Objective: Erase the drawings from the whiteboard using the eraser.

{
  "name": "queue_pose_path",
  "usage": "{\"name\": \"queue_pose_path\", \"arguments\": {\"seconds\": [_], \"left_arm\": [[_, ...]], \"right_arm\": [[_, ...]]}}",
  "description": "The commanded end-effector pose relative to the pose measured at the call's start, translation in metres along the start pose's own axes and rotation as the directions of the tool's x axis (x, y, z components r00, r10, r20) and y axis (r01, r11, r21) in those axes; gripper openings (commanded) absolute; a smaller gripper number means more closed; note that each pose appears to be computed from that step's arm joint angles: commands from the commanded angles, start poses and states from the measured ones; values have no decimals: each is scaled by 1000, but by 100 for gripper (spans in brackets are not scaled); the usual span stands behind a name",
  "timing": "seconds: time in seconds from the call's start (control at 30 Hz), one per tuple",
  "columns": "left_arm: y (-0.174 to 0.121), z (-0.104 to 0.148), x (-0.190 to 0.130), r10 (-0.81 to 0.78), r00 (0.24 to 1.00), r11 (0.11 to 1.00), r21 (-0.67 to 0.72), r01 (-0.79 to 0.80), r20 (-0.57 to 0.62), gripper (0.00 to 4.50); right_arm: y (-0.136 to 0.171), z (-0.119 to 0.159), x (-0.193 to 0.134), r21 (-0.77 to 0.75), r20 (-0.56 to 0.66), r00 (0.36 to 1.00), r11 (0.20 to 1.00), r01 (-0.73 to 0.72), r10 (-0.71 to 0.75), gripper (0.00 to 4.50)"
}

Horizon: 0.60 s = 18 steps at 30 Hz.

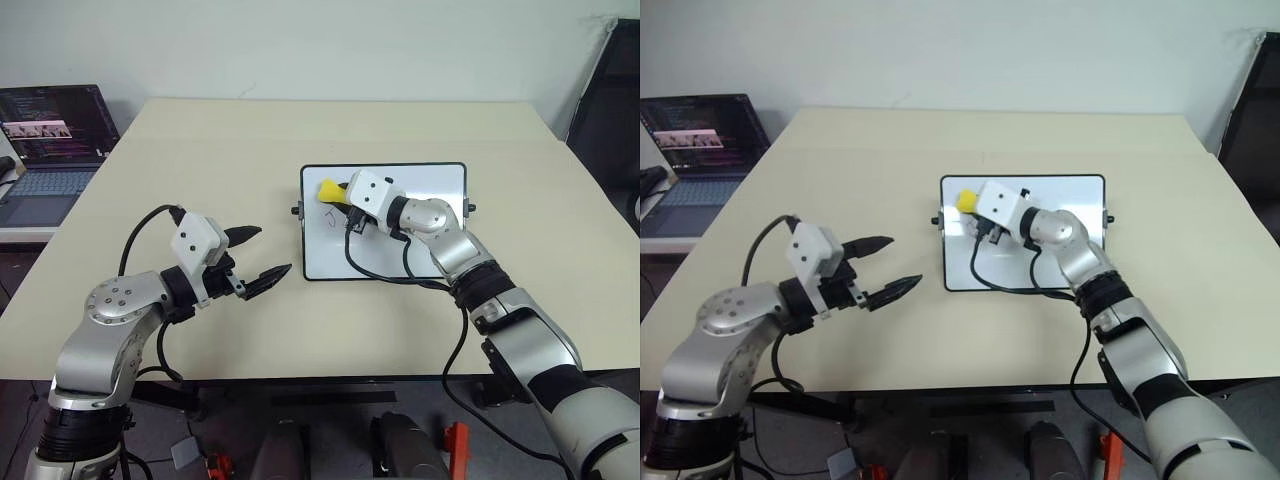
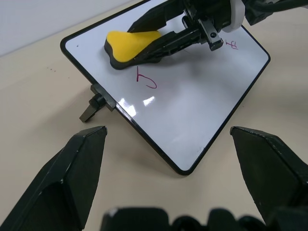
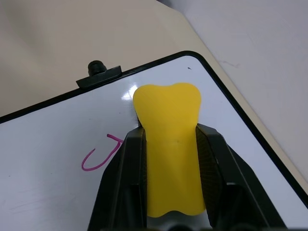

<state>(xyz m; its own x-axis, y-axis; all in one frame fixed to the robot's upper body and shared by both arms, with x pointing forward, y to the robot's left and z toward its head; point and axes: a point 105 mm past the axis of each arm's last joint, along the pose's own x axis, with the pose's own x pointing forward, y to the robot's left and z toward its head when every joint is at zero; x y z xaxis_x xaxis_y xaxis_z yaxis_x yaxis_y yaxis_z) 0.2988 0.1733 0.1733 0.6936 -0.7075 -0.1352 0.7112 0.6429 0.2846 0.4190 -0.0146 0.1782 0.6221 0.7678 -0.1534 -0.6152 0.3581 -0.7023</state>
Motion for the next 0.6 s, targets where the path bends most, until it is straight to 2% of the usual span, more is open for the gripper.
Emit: {"name": "queue_pose_path", "arguments": {"seconds": [0.03,0.17,0.23,0.4,0.5,0.6], "left_arm": [[1,11,2,-15,1000,999,28,15,27,450],[0,12,5,-31,999,999,27,31,32,450],[0,12,7,-36,999,999,27,35,31,450],[0,13,10,-46,998,999,28,45,36,450],[1,13,12,-50,998,998,31,49,33,450],[0,14,13,-57,998,998,33,56,38,450]], "right_arm": [[41,-25,-5,53,-64,982,983,-173,176,107],[77,-44,-20,84,-106,934,939,-334,342,107],[77,-48,-24,89,-117,932,939,-333,342,106],[30,-42,-16,68,-119,987,992,-103,110,105],[2,-42,-13,21,-151,988,999,40,-37,105],[-16,-42,-12,-7,-175,977,992,126,-125,105]]}}
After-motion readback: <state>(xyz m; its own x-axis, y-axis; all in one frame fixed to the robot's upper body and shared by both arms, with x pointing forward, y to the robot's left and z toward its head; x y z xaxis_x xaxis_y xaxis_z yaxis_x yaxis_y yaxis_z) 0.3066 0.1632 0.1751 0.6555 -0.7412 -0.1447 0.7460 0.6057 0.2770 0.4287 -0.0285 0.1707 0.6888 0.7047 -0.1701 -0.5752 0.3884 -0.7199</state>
